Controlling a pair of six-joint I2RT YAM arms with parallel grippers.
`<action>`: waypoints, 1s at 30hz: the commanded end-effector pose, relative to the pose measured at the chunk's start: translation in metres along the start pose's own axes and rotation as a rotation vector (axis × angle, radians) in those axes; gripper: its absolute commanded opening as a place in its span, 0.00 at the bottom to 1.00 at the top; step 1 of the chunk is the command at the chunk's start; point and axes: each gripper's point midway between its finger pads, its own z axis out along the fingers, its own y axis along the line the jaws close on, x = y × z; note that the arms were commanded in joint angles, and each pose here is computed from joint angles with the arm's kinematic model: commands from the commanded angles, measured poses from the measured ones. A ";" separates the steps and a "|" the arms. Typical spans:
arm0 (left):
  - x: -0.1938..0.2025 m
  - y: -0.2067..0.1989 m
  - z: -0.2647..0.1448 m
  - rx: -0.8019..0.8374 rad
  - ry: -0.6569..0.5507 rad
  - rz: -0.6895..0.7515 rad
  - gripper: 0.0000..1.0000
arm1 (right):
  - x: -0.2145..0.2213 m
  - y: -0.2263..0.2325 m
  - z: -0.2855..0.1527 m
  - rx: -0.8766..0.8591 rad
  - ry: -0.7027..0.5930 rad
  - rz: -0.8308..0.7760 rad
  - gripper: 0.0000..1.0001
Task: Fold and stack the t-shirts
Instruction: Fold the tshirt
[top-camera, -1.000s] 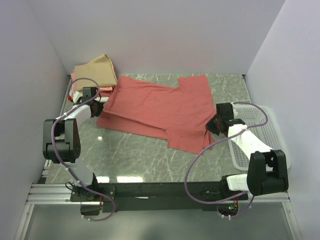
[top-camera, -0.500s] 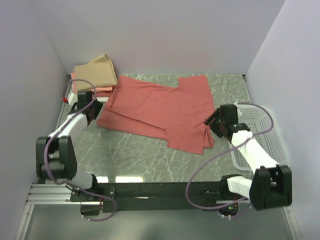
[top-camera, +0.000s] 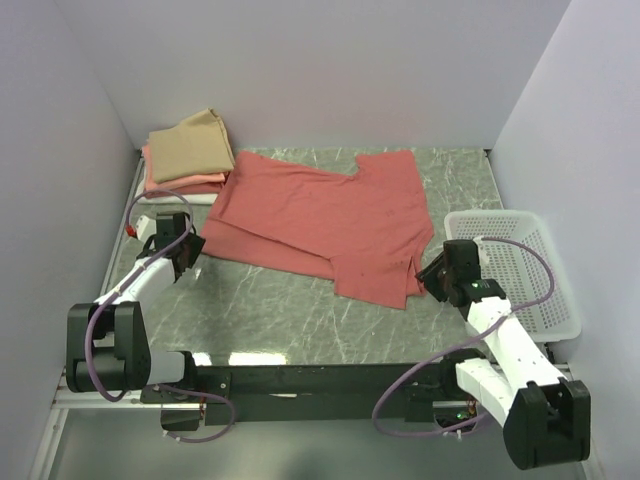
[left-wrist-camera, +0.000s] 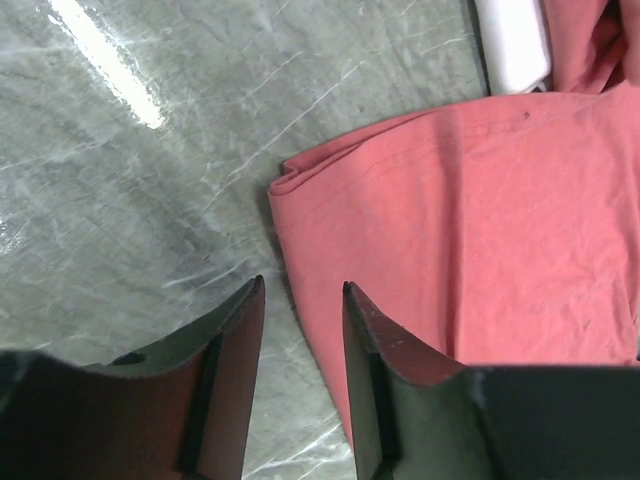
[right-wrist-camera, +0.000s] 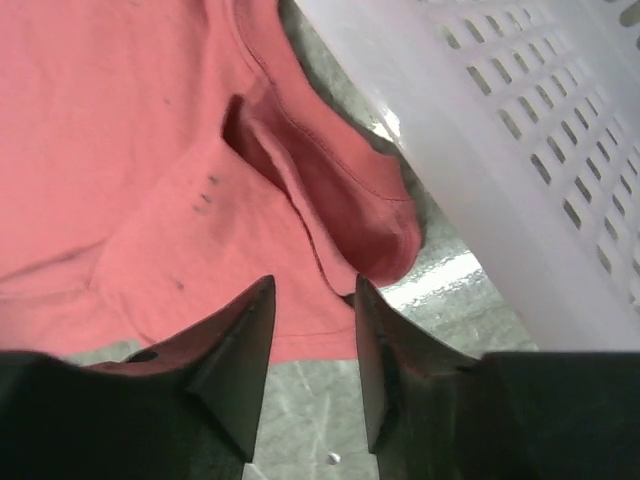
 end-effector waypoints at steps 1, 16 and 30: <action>-0.005 -0.009 -0.002 0.043 -0.018 0.006 0.41 | 0.003 -0.001 0.006 0.013 0.016 -0.003 0.40; 0.000 -0.007 0.008 0.034 -0.001 0.018 0.38 | 0.005 0.005 0.025 0.047 0.058 0.007 0.08; -0.005 -0.007 0.009 0.024 -0.007 0.018 0.40 | 0.010 -0.029 0.035 0.190 0.059 -0.046 0.06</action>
